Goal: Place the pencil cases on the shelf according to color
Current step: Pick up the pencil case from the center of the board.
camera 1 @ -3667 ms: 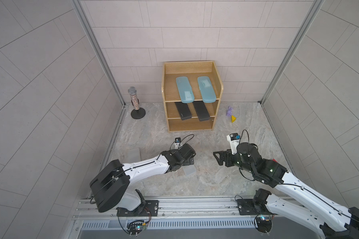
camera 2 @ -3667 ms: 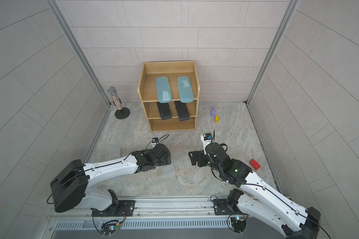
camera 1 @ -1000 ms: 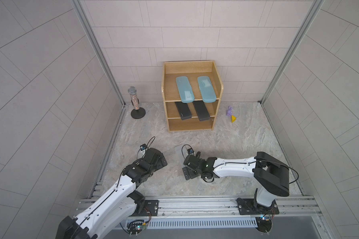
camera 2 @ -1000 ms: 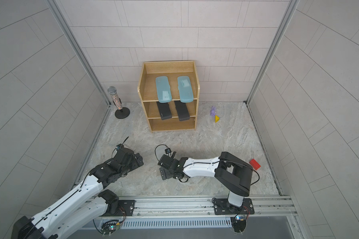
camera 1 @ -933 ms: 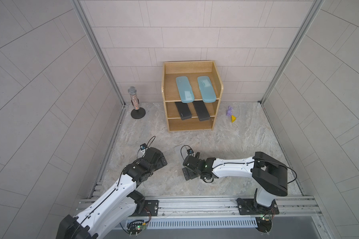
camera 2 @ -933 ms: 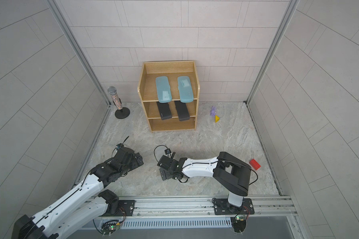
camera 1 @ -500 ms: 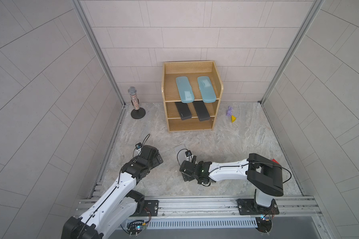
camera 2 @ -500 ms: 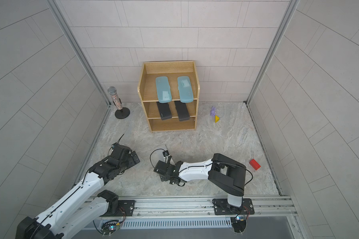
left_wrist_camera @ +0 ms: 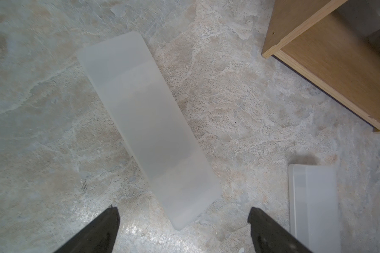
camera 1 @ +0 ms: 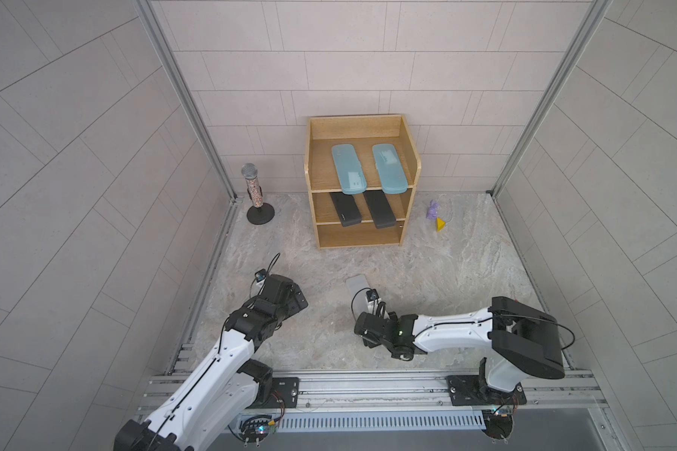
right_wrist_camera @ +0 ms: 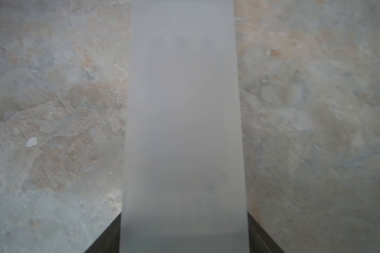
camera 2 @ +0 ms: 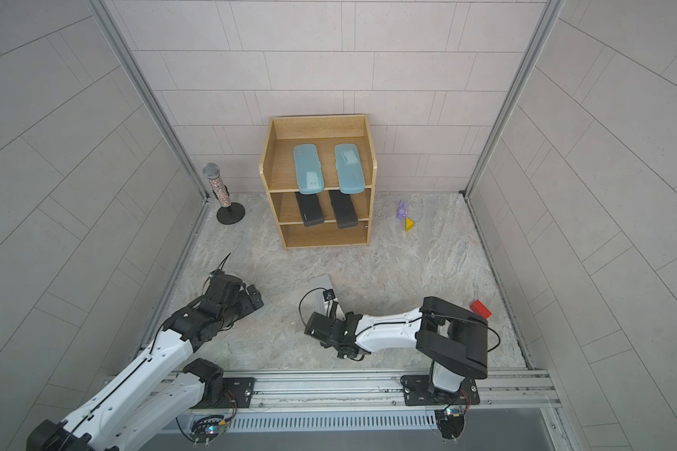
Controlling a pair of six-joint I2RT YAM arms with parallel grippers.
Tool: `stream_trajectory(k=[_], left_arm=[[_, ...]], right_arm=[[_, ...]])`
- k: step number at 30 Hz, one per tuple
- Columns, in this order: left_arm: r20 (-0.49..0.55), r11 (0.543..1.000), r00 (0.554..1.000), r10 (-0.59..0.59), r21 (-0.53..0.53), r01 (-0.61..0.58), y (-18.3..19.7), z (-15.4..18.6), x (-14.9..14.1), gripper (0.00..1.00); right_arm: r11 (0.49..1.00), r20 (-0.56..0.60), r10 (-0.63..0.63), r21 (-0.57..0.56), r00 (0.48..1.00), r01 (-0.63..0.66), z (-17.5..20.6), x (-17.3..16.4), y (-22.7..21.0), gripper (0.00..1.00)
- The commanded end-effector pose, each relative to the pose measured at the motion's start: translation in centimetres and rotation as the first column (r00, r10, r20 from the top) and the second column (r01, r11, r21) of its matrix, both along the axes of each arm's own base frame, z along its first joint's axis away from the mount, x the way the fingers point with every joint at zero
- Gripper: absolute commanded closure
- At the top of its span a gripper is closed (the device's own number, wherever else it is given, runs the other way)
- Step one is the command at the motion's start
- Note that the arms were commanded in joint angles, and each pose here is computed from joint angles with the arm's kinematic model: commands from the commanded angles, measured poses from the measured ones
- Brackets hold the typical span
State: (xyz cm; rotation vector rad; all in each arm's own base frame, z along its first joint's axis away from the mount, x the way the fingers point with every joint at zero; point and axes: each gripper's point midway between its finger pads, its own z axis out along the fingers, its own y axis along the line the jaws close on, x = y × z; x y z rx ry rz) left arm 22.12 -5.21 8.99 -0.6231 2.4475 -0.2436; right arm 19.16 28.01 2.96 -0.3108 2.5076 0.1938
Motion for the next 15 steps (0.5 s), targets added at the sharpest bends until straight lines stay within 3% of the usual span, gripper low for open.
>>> stream_trajectory(k=[1, 6, 10, 15], left_arm=[[0.029, 1.0, 1.0, 0.0, -0.023, 0.0, -0.3, 1.0, 0.5, 0.0], [0.043, 1.0, 0.999, -0.006, -0.028, 0.007, -0.7, 1.6, 1.4, 0.0], [0.046, 0.999, 0.999, -0.017, -0.046, 0.019, -1.3, 1.5, 2.0, 0.0], [0.059, 0.998, 0.998, -0.021, -0.05, 0.024, -1.4, 1.6, 2.1, 0.0]], right_arm=[[0.996, 0.1, -0.074, 0.056, 0.992, 0.068, 3.1, 1.0, -1.7, 0.62], [0.987, 0.146, -0.109, 0.136, 0.983, 0.089, 5.4, 3.4, -3.0, 0.61], [0.97, 0.117, -0.138, 0.219, 0.984, 0.11, 5.4, 6.9, -3.5, 0.61], [0.957, 0.135, -0.191, 0.244, 0.972, 0.154, 6.1, 11.5, -3.9, 0.61]])
